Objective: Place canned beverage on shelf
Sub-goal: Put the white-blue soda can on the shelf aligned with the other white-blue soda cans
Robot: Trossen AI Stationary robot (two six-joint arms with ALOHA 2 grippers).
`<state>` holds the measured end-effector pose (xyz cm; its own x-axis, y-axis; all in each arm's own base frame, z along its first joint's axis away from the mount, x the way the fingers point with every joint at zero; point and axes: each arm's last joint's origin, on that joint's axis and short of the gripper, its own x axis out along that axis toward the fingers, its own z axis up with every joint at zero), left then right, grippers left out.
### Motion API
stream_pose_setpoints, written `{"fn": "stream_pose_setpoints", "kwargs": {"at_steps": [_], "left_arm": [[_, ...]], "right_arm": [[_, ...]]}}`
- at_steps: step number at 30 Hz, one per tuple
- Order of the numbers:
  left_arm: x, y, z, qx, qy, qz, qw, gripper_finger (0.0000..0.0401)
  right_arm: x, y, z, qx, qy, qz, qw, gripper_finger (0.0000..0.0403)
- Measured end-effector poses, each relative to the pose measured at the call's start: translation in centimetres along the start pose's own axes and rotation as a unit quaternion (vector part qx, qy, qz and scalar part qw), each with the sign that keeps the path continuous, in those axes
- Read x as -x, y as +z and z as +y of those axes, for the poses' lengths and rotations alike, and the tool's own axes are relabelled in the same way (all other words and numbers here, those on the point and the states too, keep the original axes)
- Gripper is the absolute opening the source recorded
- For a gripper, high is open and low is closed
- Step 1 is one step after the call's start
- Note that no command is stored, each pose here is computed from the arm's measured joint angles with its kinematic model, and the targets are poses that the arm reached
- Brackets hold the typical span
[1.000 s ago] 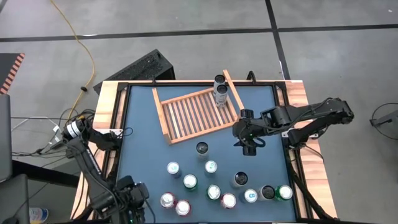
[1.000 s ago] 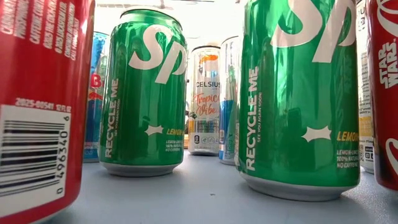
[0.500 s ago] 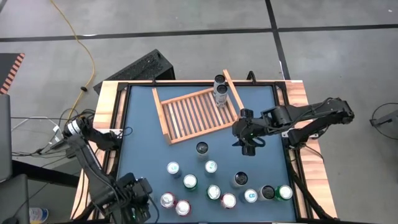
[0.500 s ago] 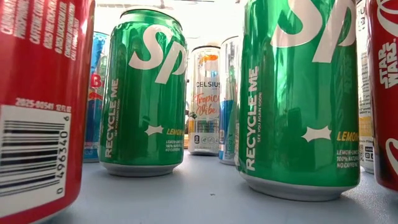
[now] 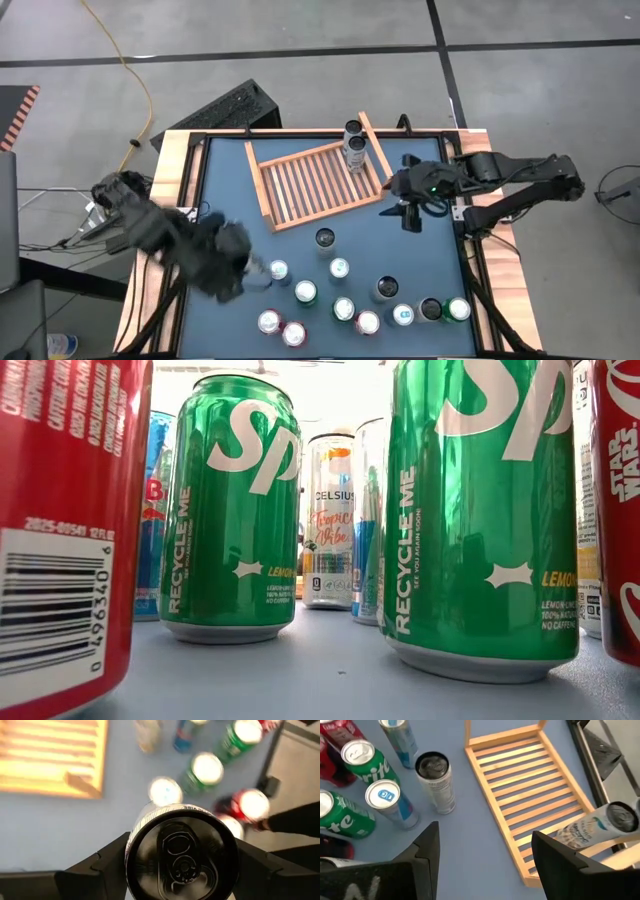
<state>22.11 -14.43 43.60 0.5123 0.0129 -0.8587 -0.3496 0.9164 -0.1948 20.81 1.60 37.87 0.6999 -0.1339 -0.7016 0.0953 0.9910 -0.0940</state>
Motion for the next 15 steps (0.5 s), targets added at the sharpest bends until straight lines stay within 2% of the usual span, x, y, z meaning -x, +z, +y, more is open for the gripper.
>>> {"fn": "stream_pose_setpoints", "kwargs": {"at_steps": [6,12,15], "left_arm": [[-0.3,5.8,4.7,-0.134,0.037,-0.045,0.989,0.0243],[-1.0,11.0,11.0,-0.248,0.083,-0.081,0.962,0.0243],[-1.5,13.0,14.3,-0.294,0.073,-0.093,0.948,0.0243]], "right_arm": [[1.1,-0.2,-1.0,0.012,-0.013,-0.019,1.0,0.0235],[0.9,0.1,-2.0,-0.007,-0.031,-0.027,0.999,0.0235],[0.4,0.3,-2.4,-0.025,-0.04,-0.026,0.999,0.0235]]}}
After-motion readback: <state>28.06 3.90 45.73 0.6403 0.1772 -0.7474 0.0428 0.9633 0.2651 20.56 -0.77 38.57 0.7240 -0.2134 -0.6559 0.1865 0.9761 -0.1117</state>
